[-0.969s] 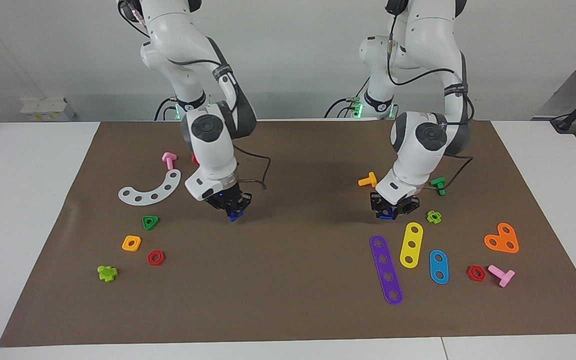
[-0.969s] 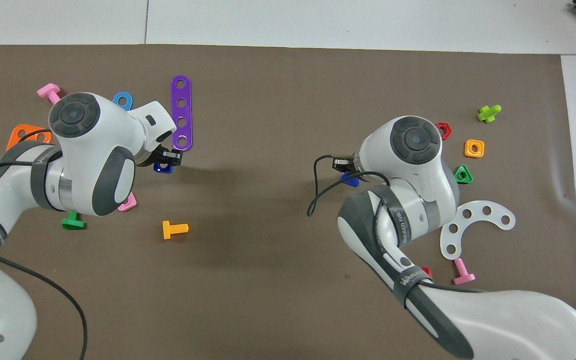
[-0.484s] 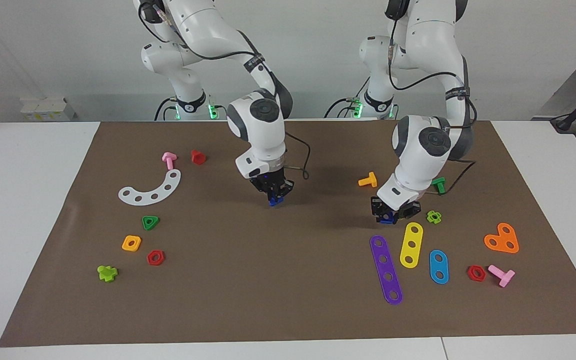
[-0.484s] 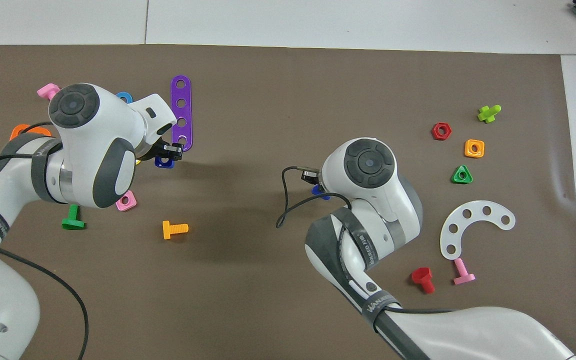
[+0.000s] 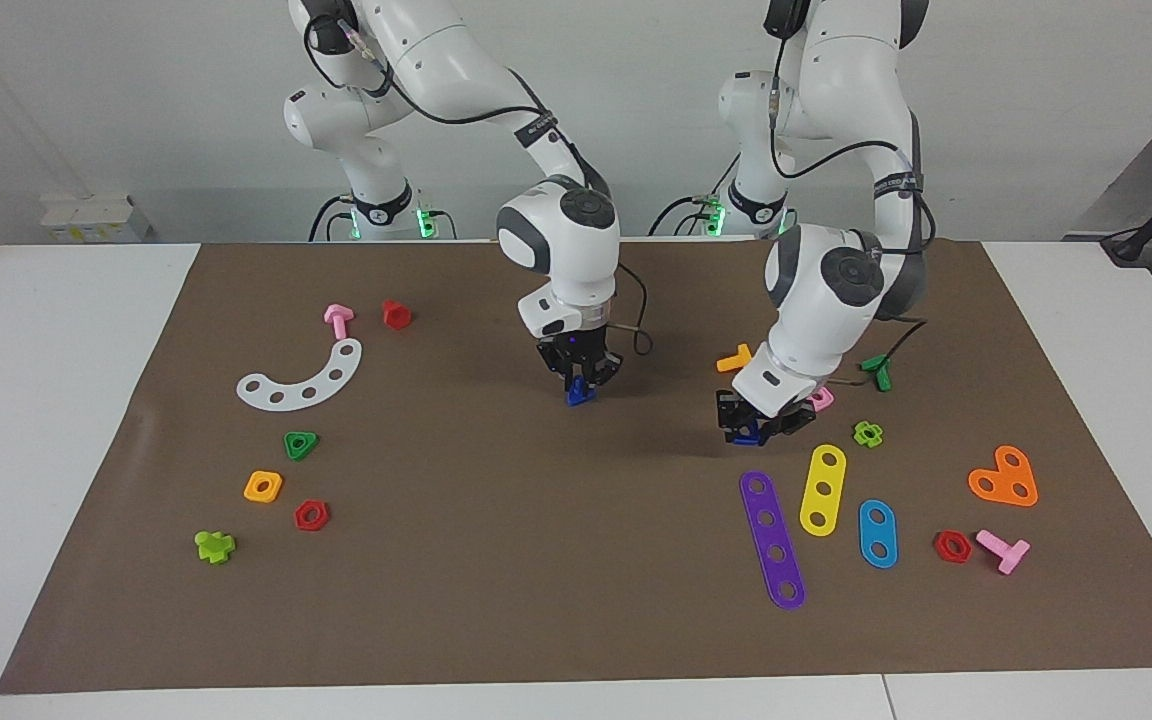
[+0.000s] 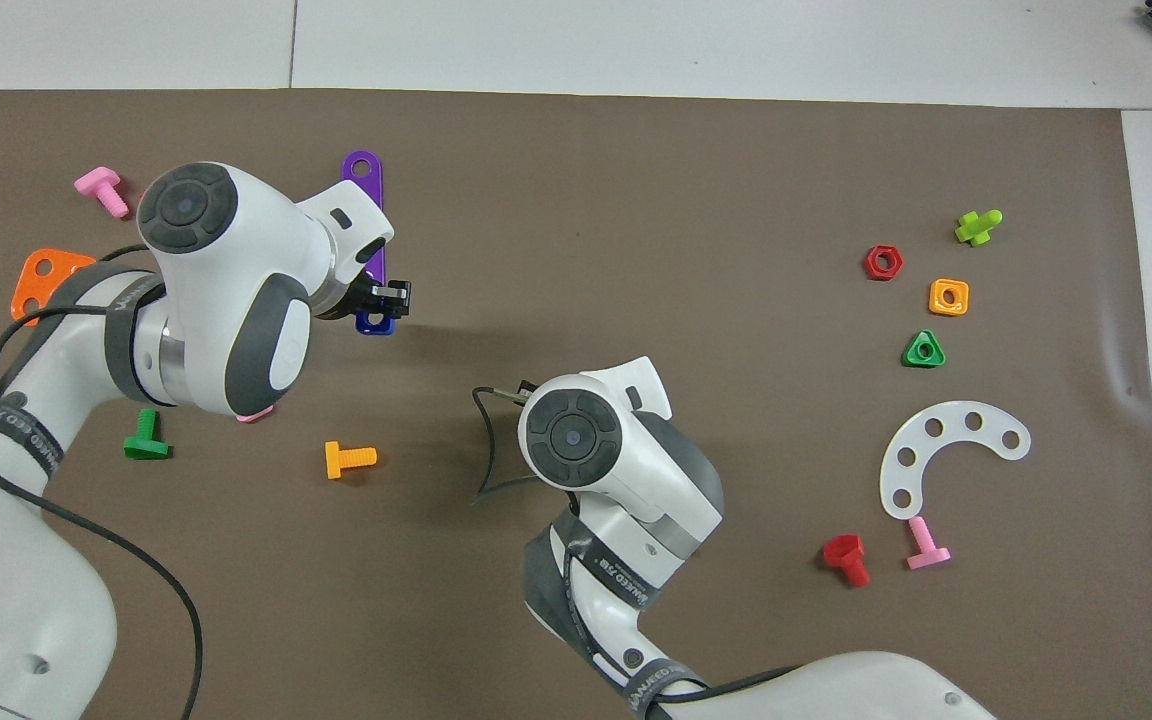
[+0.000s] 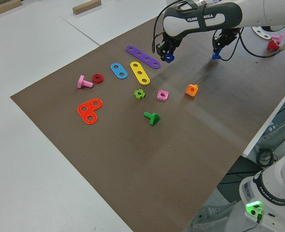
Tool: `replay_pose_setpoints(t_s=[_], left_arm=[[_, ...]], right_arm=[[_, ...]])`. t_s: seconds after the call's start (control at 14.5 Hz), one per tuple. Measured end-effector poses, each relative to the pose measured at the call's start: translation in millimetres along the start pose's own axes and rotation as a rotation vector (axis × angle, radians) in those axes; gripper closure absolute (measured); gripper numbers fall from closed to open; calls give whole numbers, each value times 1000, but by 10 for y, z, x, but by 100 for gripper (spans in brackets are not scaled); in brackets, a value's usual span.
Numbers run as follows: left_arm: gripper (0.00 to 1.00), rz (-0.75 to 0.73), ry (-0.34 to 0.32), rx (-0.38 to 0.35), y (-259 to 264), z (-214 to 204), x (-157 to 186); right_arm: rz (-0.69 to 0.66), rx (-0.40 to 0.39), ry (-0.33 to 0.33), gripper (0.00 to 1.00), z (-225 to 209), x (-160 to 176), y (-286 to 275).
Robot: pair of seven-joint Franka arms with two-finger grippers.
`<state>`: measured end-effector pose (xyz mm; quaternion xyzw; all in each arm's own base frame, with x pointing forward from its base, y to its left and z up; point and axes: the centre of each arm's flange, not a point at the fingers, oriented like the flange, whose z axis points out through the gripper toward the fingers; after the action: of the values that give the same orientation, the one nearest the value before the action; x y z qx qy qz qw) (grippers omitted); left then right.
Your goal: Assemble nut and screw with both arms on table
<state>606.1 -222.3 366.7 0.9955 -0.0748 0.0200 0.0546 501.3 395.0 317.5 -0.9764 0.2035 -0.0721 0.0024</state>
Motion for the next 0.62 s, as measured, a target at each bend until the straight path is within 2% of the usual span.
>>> replay_pose_setpoints(t_s=[0.14, 0.35, 0.48, 0.62], left_arm=[[53, -10, -5, -3, 264, -8, -31], [53, -41, -7, -8, 679, -47, -92], [53, -61, -12, -11, 1018, -58, -190], [53, -71, -18, -13, 1379, -32, -333]], right_arm=[[18, 9, 10, 29, -61, 117, 26], [16, 23, 35, 0, -371, 432, 189], [-18, 12, 42, 0, -642, 620, 365], [-54, -16, 17, 0, -873, 785, 592]])
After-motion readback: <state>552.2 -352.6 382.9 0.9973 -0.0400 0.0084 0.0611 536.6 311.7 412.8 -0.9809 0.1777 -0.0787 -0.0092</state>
